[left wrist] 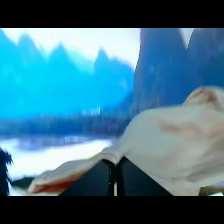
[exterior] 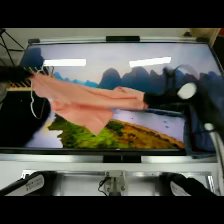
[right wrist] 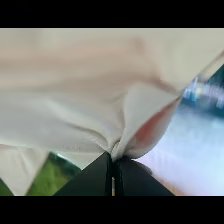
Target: Fold the shirts.
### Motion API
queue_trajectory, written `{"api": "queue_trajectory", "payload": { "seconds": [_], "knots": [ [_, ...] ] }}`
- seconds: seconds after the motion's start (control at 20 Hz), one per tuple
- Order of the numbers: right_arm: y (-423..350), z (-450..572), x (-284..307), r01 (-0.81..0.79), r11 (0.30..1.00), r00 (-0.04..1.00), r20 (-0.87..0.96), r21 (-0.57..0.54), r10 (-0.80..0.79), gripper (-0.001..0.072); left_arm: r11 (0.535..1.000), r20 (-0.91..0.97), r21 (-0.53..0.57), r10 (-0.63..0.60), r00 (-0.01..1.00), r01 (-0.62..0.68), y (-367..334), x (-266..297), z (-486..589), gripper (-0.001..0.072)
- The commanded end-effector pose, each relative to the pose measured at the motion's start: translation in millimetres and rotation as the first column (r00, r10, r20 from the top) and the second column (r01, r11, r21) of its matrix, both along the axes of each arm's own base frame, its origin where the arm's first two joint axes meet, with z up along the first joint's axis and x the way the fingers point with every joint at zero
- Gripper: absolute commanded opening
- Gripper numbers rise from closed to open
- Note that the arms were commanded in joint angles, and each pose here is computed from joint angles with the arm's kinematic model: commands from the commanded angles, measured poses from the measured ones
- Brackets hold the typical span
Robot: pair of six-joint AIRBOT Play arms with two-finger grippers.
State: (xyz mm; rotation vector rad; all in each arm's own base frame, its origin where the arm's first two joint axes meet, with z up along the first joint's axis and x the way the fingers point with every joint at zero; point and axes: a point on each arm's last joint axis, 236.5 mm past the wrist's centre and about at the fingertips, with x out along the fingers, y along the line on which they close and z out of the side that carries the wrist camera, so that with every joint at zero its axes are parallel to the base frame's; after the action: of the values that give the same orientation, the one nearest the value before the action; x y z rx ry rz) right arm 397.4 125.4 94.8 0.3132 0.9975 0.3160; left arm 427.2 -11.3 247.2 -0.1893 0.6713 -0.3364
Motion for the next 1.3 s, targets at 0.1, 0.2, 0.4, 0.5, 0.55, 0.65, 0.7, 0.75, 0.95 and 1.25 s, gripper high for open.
{"api": "queue_trajectory", "payload": {
  "seconds": [0.1,0.2,0.4,0.5,0.55,0.65,0.7,0.75,0.95,1.25],
  "knots": [
    [-78,377,-78,0.208,0.978,0.541,0.833,0.000,-0.115,0.0060,0.985,0.720,-0.083,0.163,0.675,-0.149,-27,-161,323,0.0040],
    [-86,436,-146,0.240,0.971,0.385,0.917,0.011,-0.105,0.0060,0.980,0.806,-0.094,0.177,0.565,-0.174,-37,-228,354,0.0040],
    [-104,437,-217,0.322,0.946,0.366,0.926,-0.035,-0.090,0.0060,0.965,0.782,-0.086,0.220,0.584,-0.249,-40,-289,329,0.0040],
    [-119,412,-220,0.379,0.922,0.453,0.885,-0.078,-0.112,0.0061,0.951,0.724,-0.042,0.241,0.646,-0.307,-31,-291,304,0.0041],
    [-124,397,-216,0.393,0.913,0.507,0.854,-0.109,-0.116,0.0061,0.949,0.689,-0.021,0.243,0.683,-0.316,-29,-287,292,0.0041],
    [-127,363,-198,0.379,0.909,0.630,0.768,-0.175,-0.116,0.0061,0.950,0.611,0.021,0.235,0.756,-0.313,-24,-268,264,0.0041],
    [-127,339,-185,0.356,0.907,0.708,0.699,-0.227,-0.103,0.0061,0.950,0.572,0.043,0.231,0.787,-0.310,-20,-254,249,0.0042],
    [-127,314,-172,0.320,0.901,0.783,0.617,-0.293,-0.078,0.0061,0.949,0.530,0.091,0.210,0.822,-0.301,-15,-237,231,0.0042],
    [-138,203,-108,0.176,0.877,0.974,0.208,-0.447,-0.090,0.0061,0.958,0.171,0.153,0.214,0.962,-0.241,11,-155,112,0.0041],
    [-135,36,31,0.125,0.891,0.990,-0.004,-0.436,-0.141,0.0061,0.991,-0.158,0.017,0.133,0.978,-0.132,13,-17,-66,0.0041]
  ]
}}
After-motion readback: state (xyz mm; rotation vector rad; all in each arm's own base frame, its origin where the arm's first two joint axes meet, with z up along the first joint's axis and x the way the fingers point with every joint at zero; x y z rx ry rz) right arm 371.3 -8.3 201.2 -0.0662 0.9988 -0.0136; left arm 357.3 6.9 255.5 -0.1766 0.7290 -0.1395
